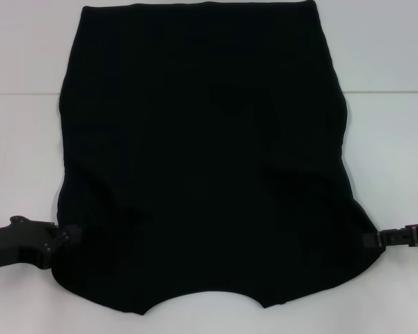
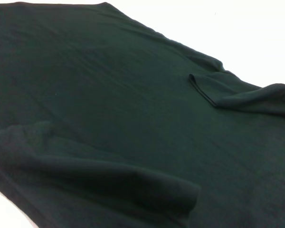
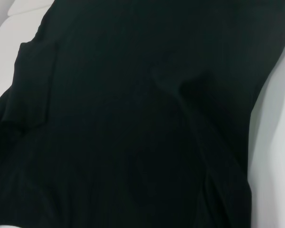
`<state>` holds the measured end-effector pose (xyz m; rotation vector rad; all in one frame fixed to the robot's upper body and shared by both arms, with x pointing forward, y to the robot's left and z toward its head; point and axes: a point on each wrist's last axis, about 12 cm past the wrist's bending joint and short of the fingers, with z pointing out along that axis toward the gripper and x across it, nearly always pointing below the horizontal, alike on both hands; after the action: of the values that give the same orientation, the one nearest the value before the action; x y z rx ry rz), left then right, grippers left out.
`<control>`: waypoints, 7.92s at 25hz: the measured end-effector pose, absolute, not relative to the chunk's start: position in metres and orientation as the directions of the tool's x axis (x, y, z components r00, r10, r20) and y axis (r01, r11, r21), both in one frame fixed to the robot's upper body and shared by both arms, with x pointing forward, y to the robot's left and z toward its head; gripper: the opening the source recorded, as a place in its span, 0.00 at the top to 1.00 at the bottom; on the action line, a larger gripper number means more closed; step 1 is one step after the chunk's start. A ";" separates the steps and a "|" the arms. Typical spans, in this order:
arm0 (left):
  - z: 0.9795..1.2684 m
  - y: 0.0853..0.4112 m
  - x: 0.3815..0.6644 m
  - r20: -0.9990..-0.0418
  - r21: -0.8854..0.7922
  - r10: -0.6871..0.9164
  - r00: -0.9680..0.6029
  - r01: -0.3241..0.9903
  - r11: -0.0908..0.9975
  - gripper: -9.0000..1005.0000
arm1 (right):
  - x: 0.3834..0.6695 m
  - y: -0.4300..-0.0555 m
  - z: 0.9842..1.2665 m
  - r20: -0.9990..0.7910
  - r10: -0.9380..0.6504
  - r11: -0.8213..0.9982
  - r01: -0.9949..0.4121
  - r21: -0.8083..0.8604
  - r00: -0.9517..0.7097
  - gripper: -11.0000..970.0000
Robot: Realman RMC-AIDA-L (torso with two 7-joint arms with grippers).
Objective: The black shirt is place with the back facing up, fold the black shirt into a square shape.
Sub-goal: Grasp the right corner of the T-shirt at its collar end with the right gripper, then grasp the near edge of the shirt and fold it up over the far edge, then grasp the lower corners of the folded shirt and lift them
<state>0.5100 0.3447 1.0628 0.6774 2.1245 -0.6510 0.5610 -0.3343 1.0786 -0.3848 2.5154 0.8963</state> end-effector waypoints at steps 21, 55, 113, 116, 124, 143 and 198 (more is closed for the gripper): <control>1.065 0.345 0.513 -0.814 -0.210 0.241 -0.528 0.655 0.726 0.97 | 0.560 -0.328 1.076 -0.464 -0.137 0.749 -0.398 0.530 -0.875 0.26; 1.064 0.351 0.503 -0.798 -0.298 0.139 -0.586 0.585 0.755 0.97 | 0.541 -0.341 1.076 -0.542 -0.152 0.680 -0.486 0.550 -0.826 0.92; 1.148 0.300 0.671 -0.884 -0.101 0.150 -0.443 0.493 0.864 0.97 | 0.624 -0.340 1.117 -0.770 0.149 0.788 -0.396 0.472 -0.620 0.92; 1.150 0.289 0.681 -0.882 -0.052 0.189 -0.431 0.488 0.871 0.97 | 0.641 -0.331 1.119 -0.776 0.144 0.827 -0.356 0.435 -0.614 0.92; 1.156 0.273 0.697 -0.883 0.023 0.237 -0.406 0.466 0.884 0.97 | 0.665 -0.318 1.125 -0.784 0.106 0.885 -0.301 0.355 -0.611 0.92; 1.133 0.241 0.695 -0.857 0.091 0.307 -0.414 0.466 0.880 0.94 | 0.661 -0.303 1.105 -0.778 0.126 0.905 -0.250 0.343 -0.615 0.92; 1.083 0.297 0.605 -0.705 -0.238 0.135 -0.697 0.412 0.880 0.10 | 0.626 -0.323 1.126 -0.862 0.224 0.754 -0.479 0.449 -0.455 0.24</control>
<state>0.6051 0.2973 1.0828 0.3917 2.3233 -0.4963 0.6257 -0.3226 1.1256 -0.1959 1.8784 0.8187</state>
